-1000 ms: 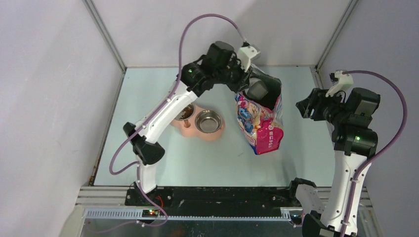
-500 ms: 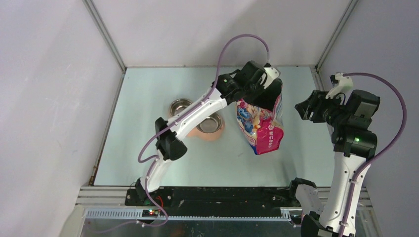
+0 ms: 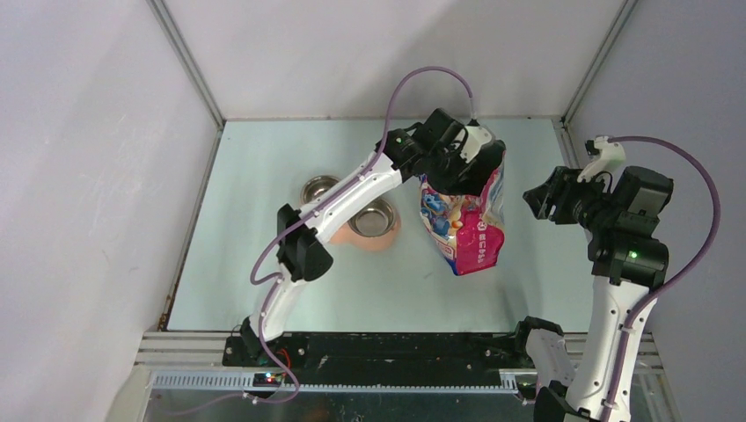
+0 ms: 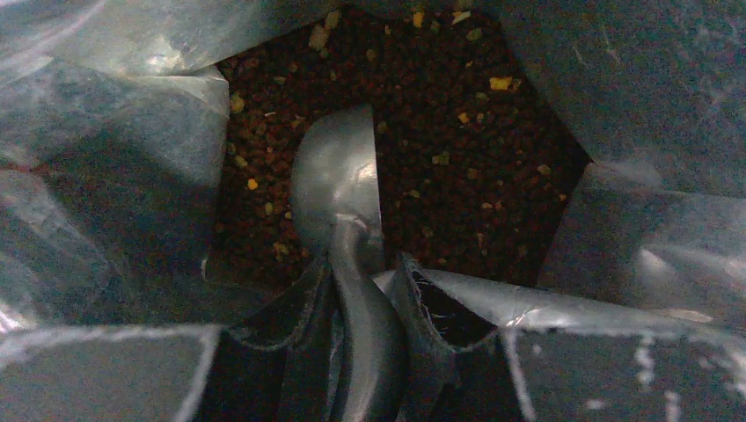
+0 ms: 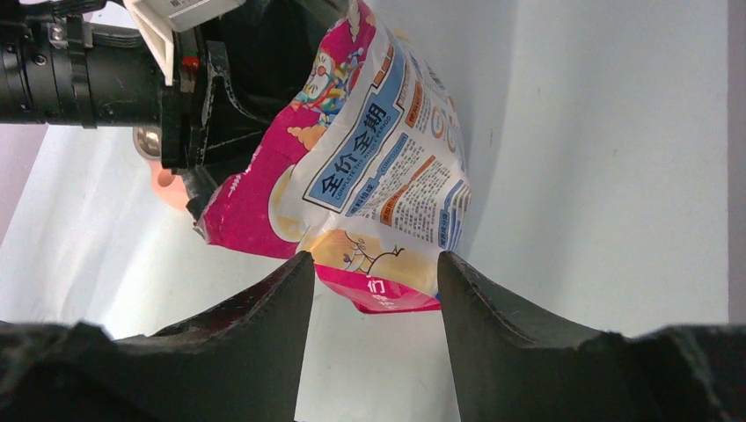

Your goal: Serve the pet food

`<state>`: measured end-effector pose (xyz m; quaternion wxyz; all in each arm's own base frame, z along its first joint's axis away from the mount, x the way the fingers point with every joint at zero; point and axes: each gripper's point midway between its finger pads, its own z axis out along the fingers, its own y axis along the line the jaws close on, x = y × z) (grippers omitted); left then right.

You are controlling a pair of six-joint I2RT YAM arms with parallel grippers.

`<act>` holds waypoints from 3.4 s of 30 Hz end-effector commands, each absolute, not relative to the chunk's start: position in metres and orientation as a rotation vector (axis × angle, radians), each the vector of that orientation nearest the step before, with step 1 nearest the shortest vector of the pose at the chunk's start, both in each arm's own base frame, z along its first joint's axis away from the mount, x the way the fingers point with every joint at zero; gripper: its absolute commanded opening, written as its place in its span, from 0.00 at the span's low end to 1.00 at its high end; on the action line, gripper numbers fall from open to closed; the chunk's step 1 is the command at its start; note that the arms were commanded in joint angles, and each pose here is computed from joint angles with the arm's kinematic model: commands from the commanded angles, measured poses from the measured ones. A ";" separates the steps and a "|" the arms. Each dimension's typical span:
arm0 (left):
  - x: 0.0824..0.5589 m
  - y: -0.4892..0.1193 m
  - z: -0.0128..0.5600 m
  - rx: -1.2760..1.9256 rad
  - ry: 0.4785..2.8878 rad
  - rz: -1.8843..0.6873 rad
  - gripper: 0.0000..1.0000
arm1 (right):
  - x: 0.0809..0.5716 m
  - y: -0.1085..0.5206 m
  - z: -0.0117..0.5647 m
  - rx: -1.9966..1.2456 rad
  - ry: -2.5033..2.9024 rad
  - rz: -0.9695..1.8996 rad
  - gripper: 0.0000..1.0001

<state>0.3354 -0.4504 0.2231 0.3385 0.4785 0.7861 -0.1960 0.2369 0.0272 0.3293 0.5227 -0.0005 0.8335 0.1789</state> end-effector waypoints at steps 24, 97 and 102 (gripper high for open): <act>0.310 -0.416 0.338 0.879 2.101 -1.384 0.00 | 0.250 0.017 0.318 0.069 2.031 0.448 0.57; 0.333 -0.314 0.413 0.193 1.890 -2.222 0.00 | 0.253 -0.004 0.294 0.061 2.168 0.341 0.56; 0.333 -0.290 0.414 0.173 1.905 -2.136 0.00 | 0.251 0.000 0.298 0.043 2.152 0.353 0.56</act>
